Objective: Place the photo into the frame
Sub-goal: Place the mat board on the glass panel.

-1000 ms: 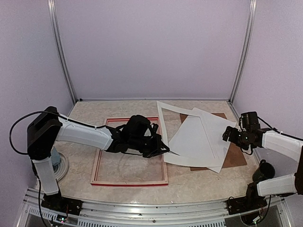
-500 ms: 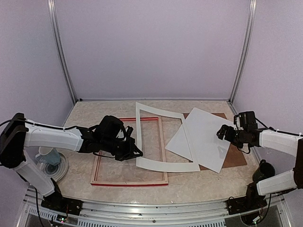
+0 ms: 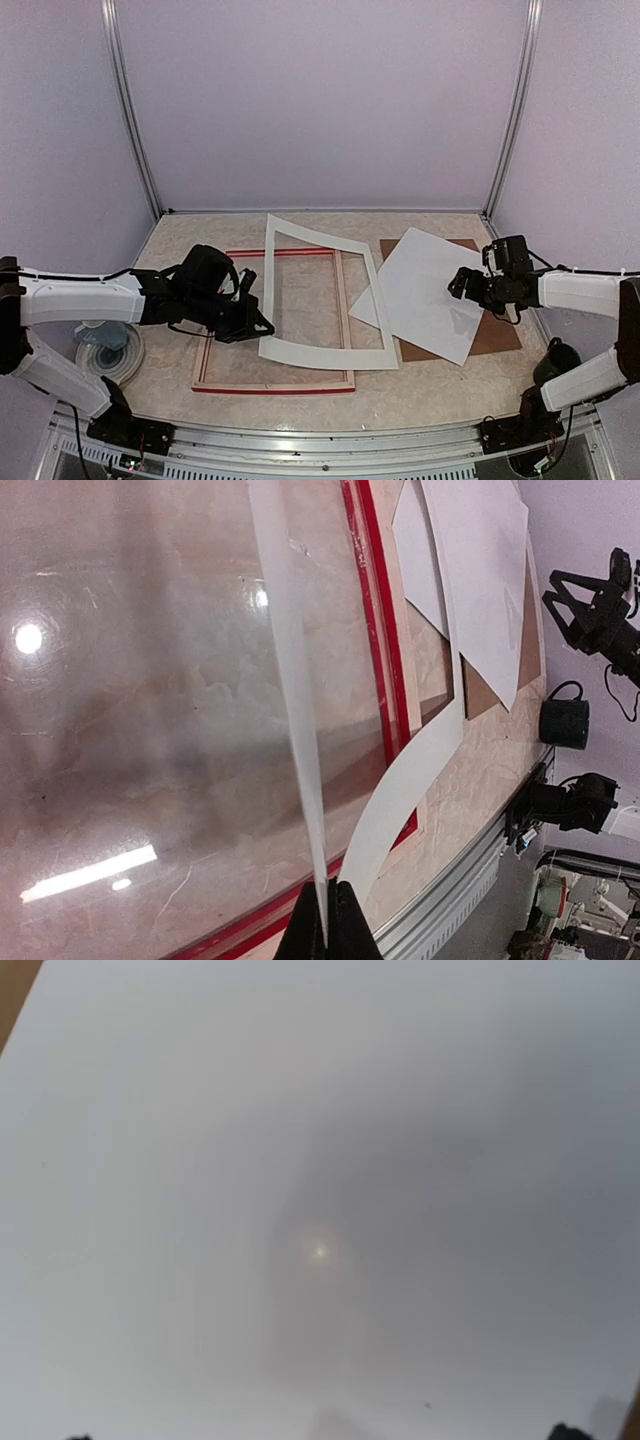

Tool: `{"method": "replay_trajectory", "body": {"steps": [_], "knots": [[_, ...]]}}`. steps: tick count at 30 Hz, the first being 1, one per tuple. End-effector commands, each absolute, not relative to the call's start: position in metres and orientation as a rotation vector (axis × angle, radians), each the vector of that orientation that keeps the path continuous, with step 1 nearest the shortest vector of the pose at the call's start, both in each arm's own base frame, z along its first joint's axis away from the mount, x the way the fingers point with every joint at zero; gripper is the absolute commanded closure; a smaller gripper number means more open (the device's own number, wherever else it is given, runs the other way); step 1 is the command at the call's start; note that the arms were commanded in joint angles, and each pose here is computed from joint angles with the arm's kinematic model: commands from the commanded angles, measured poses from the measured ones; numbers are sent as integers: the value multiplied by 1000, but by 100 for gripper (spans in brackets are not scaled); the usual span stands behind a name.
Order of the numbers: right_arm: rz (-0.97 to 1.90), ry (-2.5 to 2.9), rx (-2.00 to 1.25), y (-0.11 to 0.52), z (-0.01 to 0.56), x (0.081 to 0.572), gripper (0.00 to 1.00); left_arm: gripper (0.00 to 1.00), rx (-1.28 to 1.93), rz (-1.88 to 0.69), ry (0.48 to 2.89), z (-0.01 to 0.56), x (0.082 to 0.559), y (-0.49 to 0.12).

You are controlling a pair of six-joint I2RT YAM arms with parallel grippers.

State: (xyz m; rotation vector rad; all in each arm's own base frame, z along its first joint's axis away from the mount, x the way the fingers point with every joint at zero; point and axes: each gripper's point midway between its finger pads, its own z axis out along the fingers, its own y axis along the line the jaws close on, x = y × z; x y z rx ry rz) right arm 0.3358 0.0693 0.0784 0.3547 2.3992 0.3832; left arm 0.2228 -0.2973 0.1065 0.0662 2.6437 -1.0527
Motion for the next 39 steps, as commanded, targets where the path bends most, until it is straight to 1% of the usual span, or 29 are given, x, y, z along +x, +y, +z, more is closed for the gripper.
{"method": "replay_trajectory", "body": {"steps": [1,11,21,39], "knots": [[377,2376,314,79,85,349,1,99,66,-986,2687,98,213,-271],[340,2402,271,88,77,357,1,99,34,-885,2702,99,207,-236],[249,2391,230,79,80,358,1,99,27,-803,2731,93,210,-220],[248,2367,195,81,86,362,1,99,-17,-687,2806,77,207,-193]]}}
